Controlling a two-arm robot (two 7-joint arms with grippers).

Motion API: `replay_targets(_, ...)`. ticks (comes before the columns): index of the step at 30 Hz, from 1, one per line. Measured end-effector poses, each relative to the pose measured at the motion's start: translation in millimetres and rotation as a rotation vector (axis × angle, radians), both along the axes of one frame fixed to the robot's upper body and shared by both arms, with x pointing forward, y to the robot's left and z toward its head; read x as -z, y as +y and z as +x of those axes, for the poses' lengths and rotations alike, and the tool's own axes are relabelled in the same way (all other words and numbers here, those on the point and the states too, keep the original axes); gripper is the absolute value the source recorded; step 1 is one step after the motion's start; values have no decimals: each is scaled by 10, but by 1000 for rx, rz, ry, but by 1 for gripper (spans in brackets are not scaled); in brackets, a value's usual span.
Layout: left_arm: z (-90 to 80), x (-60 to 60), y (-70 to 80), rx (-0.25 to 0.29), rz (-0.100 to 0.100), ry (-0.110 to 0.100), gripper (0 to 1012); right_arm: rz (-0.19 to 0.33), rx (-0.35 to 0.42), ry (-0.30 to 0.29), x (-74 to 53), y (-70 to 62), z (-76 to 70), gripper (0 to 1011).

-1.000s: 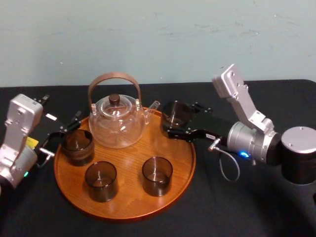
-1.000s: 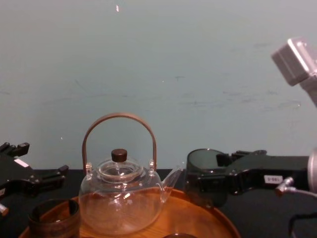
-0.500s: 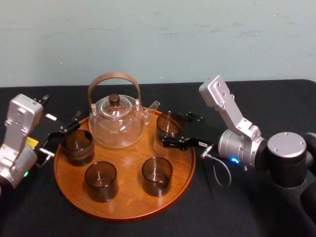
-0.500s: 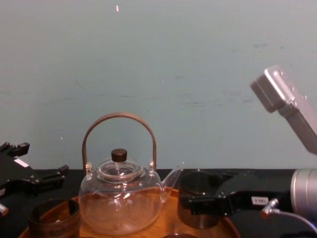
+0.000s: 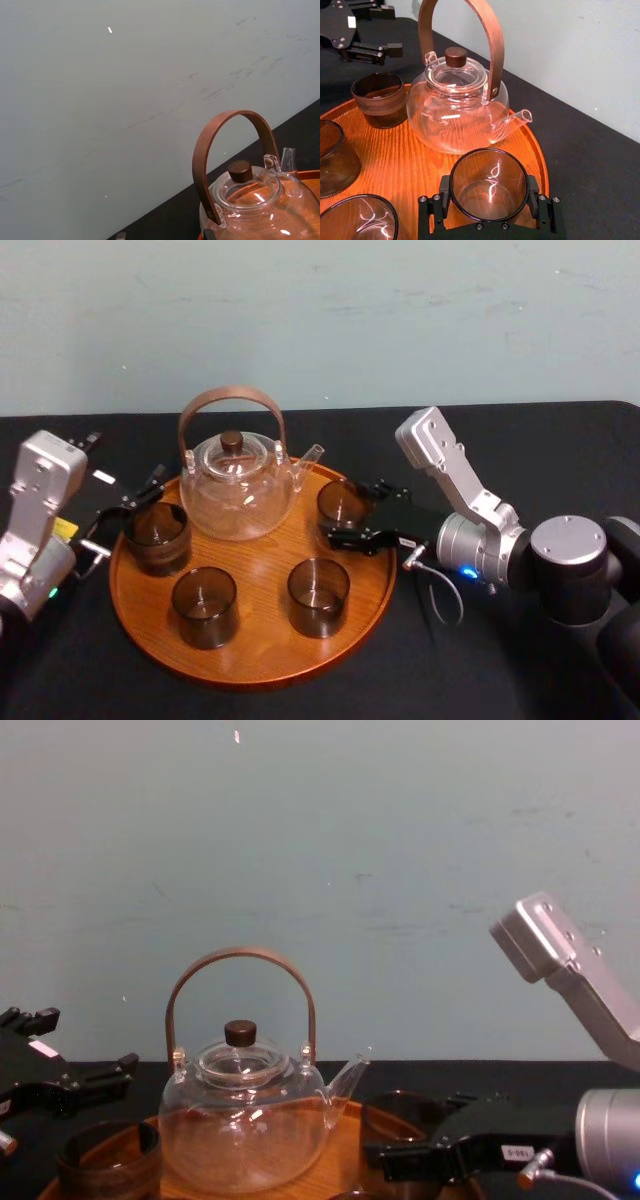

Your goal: Pick up the glass from the table and place it on the tray.

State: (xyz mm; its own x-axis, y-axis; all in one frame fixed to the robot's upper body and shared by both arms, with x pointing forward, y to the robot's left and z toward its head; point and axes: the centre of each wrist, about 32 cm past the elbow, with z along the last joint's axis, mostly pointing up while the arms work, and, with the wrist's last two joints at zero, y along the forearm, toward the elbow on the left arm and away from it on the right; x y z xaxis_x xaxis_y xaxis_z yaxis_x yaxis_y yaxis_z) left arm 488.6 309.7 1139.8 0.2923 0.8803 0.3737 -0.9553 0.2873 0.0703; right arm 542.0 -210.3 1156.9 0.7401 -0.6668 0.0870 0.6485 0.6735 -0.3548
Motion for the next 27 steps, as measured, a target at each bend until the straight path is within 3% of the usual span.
replay_targets(27, 0, 0, 0, 0, 0, 0, 1001, -17, 4, 12, 40, 2, -4, 903)
